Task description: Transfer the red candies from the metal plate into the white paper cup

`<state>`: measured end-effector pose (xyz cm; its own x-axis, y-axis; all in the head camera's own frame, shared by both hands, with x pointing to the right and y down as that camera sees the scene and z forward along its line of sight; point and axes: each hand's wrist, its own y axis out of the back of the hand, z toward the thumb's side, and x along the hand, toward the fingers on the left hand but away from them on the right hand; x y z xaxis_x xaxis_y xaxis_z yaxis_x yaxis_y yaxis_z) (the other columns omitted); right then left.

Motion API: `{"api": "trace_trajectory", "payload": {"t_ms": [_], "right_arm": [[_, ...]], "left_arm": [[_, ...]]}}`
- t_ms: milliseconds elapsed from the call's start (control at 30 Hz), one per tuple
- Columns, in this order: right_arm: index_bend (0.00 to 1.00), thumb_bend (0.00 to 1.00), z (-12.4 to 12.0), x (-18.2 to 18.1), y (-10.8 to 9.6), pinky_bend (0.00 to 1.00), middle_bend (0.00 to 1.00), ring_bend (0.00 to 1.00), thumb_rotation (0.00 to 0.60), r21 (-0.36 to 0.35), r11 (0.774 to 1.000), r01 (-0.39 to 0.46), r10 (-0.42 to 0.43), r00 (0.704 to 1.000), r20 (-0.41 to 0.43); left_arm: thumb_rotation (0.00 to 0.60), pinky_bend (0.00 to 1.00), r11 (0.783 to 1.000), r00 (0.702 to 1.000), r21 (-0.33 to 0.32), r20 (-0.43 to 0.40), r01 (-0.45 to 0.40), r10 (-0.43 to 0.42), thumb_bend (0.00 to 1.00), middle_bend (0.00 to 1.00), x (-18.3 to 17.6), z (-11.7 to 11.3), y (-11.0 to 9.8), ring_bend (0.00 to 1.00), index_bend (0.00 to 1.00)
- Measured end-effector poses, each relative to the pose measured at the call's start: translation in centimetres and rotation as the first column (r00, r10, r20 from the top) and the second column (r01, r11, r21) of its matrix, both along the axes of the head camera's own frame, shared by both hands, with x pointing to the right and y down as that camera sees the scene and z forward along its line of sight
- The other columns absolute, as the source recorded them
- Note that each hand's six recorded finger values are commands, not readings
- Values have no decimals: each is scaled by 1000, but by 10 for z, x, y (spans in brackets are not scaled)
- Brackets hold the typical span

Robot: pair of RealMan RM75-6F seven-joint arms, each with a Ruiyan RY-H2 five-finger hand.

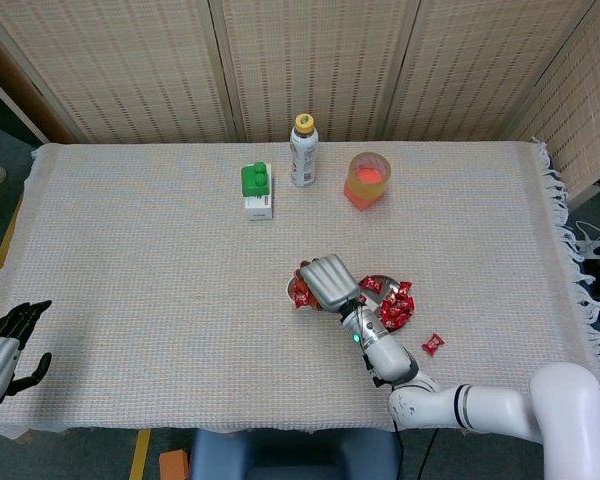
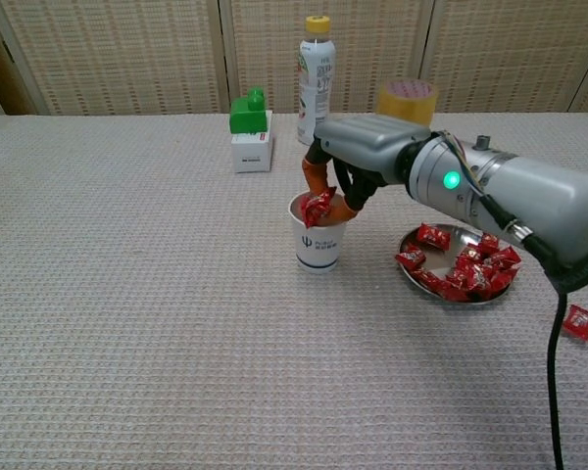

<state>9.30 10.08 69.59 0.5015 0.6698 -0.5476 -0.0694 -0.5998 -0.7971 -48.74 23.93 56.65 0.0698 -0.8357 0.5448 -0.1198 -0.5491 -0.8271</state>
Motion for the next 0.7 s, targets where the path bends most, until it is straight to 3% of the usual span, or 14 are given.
{"api": "trace_trajectory", "payload": {"t_ms": [567, 700], "right_arm": [[283, 317, -6, 13, -6, 744, 374, 469, 600, 35, 999, -12, 13, 999, -37], [186, 317, -7, 13, -7, 715, 323, 430, 600, 38, 999, -14, 15, 999, -37]], "left_arm": [[600, 173, 1000, 1000, 2, 0, -1, 1, 465, 90, 0, 0, 0, 65, 0], [600, 173, 1000, 1000, 2, 3, -5, 5, 465, 92, 1, 1, 0, 66, 0]]}}
